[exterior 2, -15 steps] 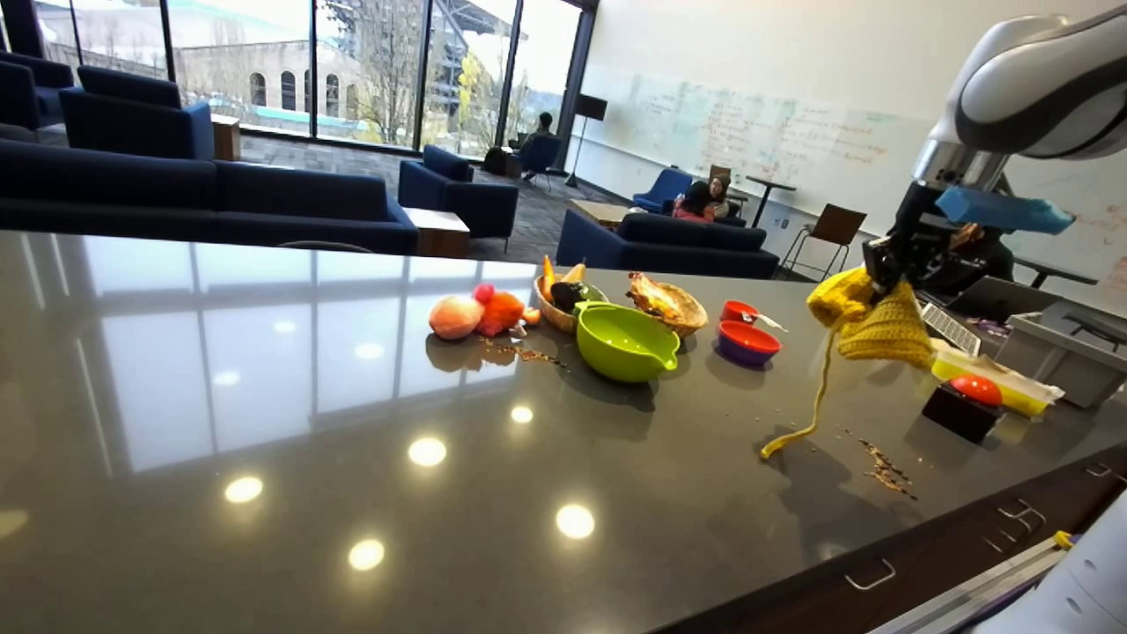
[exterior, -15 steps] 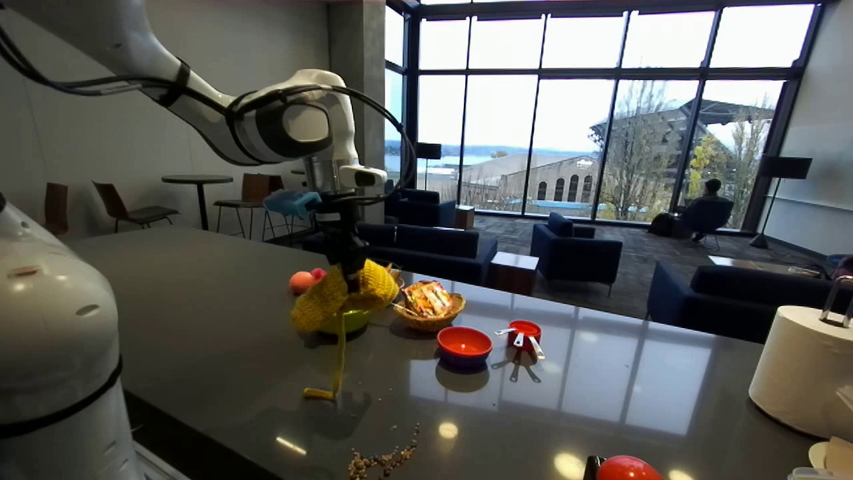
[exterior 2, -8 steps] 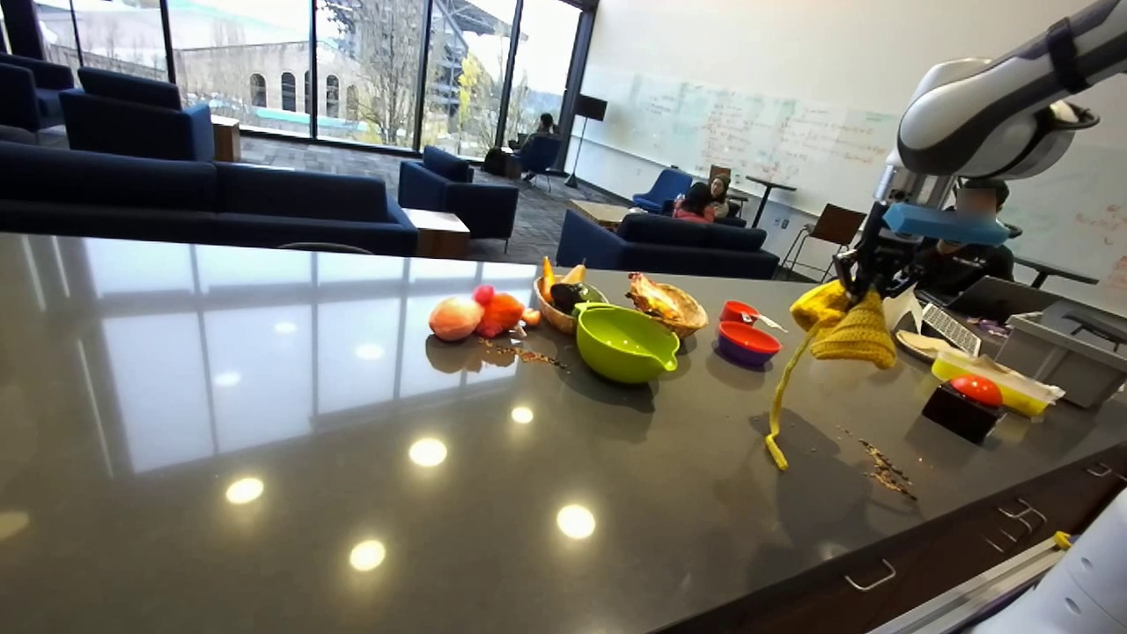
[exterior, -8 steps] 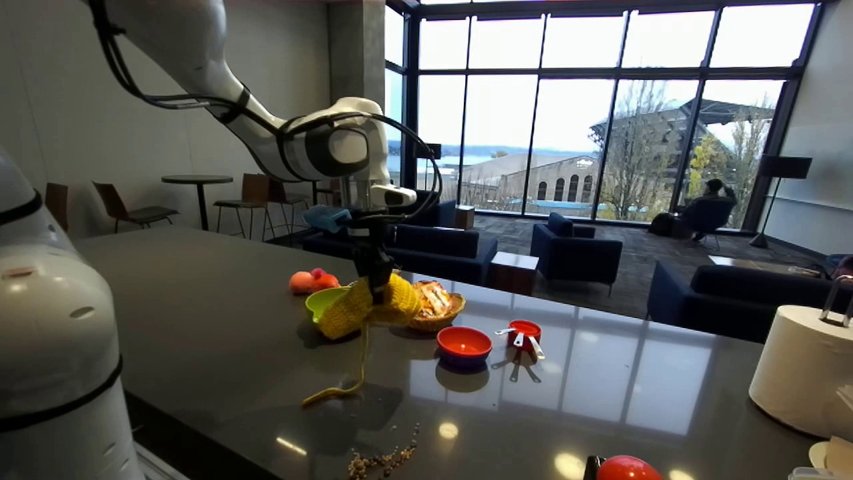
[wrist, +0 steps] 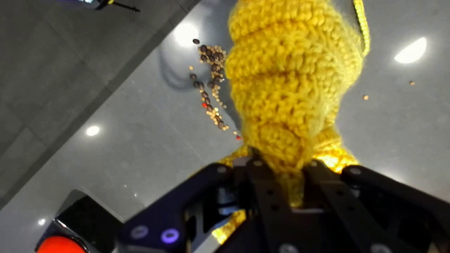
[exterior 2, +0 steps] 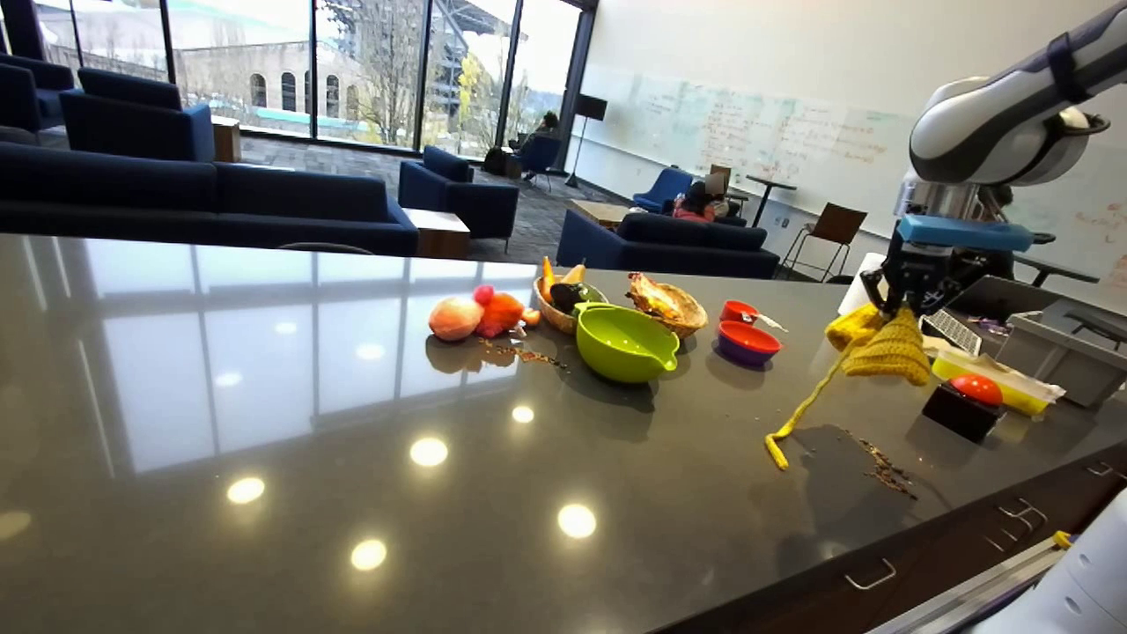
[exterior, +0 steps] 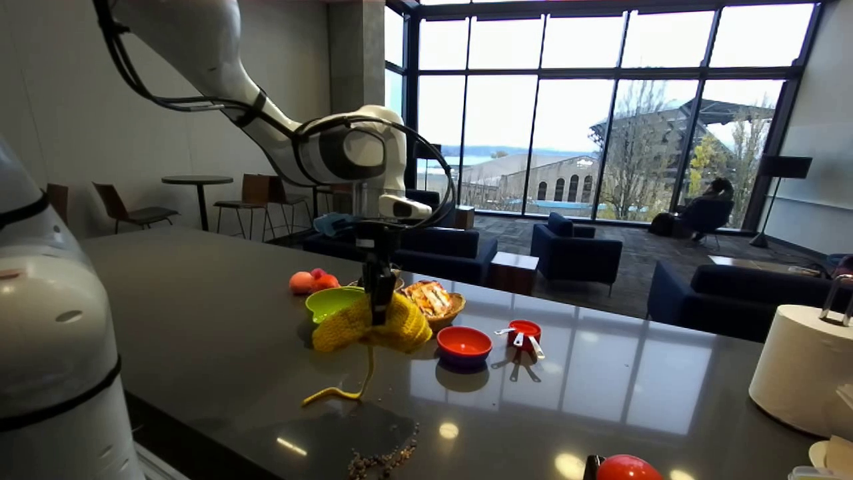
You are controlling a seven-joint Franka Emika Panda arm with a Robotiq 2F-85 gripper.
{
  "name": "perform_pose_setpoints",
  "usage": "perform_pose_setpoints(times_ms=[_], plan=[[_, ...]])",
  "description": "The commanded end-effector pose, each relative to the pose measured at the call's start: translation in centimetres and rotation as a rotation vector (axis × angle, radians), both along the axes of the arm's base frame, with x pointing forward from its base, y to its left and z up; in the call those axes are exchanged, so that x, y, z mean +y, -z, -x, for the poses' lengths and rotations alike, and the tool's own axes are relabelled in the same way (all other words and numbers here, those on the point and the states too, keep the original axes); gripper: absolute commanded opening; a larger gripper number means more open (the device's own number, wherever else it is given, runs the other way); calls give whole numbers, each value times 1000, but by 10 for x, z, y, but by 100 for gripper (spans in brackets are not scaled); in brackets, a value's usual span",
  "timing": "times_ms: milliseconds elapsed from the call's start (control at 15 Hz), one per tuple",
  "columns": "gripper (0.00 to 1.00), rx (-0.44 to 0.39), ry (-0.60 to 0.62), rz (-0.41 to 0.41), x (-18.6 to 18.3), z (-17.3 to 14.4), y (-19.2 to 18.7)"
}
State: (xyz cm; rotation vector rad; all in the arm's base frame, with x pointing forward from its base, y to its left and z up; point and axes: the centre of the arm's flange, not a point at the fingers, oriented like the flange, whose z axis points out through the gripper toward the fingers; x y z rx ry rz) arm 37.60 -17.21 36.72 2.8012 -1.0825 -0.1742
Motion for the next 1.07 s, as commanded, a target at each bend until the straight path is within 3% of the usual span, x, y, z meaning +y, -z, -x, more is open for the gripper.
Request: perform_pose_setpoints(times_ms=[0,400,1000], plan=[[4,57,101,-5,-17,32,2],[4,116,224,-66,-33,76,24],[4,199,341,-123,-23,126,53]])
